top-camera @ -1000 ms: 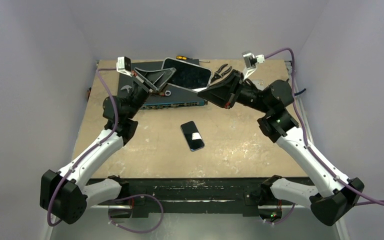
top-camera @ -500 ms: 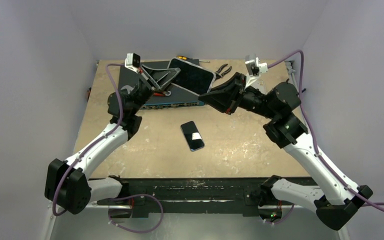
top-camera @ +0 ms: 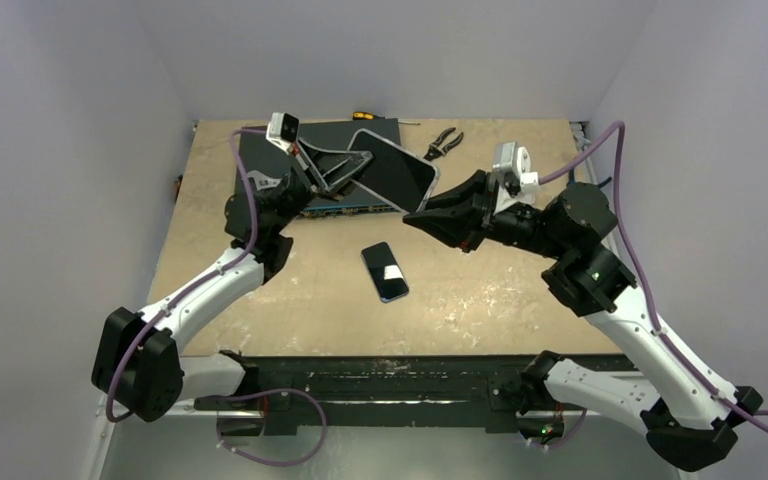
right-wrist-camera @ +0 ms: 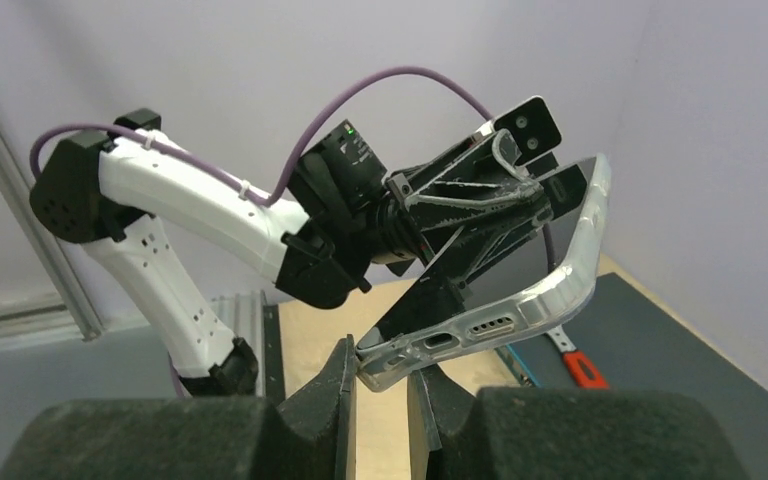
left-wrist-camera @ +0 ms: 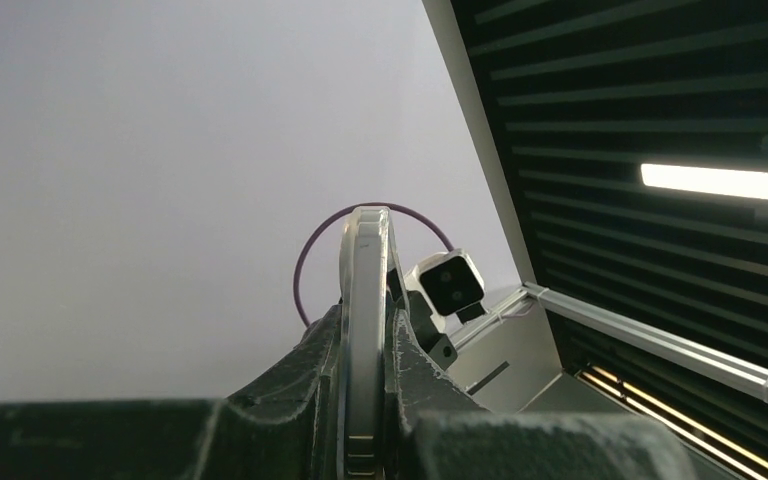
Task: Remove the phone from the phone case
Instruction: Remove the phone case from the phone.
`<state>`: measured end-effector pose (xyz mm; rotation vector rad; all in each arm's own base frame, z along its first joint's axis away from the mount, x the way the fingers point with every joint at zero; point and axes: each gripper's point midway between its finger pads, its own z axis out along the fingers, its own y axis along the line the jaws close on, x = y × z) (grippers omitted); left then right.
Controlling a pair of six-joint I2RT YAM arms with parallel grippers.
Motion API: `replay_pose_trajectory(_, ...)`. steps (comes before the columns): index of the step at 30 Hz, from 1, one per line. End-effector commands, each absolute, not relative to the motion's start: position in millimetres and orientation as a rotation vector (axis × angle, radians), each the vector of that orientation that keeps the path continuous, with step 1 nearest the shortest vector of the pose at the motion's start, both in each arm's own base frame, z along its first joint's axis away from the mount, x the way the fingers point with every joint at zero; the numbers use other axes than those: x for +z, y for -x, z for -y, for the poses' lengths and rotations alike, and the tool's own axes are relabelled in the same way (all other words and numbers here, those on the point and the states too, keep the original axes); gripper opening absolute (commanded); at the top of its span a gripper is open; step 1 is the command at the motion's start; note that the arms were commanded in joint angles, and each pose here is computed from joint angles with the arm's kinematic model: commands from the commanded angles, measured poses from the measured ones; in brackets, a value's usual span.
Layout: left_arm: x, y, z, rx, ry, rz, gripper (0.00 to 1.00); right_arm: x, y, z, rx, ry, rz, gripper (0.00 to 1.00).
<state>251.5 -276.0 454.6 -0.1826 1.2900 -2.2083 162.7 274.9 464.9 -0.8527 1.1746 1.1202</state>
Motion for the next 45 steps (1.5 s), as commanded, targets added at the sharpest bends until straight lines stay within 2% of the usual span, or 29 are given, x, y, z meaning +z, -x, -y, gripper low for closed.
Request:
replay_pose_trajectory(1,348.8,-229.4,317.2,-2.176,0.025,-1.76,0.0,587.9,-123.2,-235.0,0.846,0.833,-0.602,0.0)
replay_pose_trajectory(19,343.7,-203.3,324.3,-2.162,-0.069,-1.796,0.0,599.5,-127.1,-228.1,0.678,0.804,-0.543,0.0)
replay_pose_trajectory(35,479.9,-217.1,281.7,-2.147,-0.008,-1.283,0.0,510.1,-163.1,-225.8,0.573,0.823,-0.81,0.0)
replay_pose_trajectory(36,485.4,-217.1,276.4,-2.147,0.007,-1.25,0.0,503.1,-163.6,-225.1,0.577,0.825,-0.833,0.05)
replay_pose_trajectory(39,501.8,-218.5,261.1,-2.135,0.043,-1.157,0.0,477.9,-166.9,-220.7,0.591,0.806,-0.918,0.31)
replay_pose_trajectory(45,532.0,-221.1,243.1,-2.098,0.069,-1.02,0.0,445.1,-161.6,-204.6,0.681,0.691,-1.046,0.57)
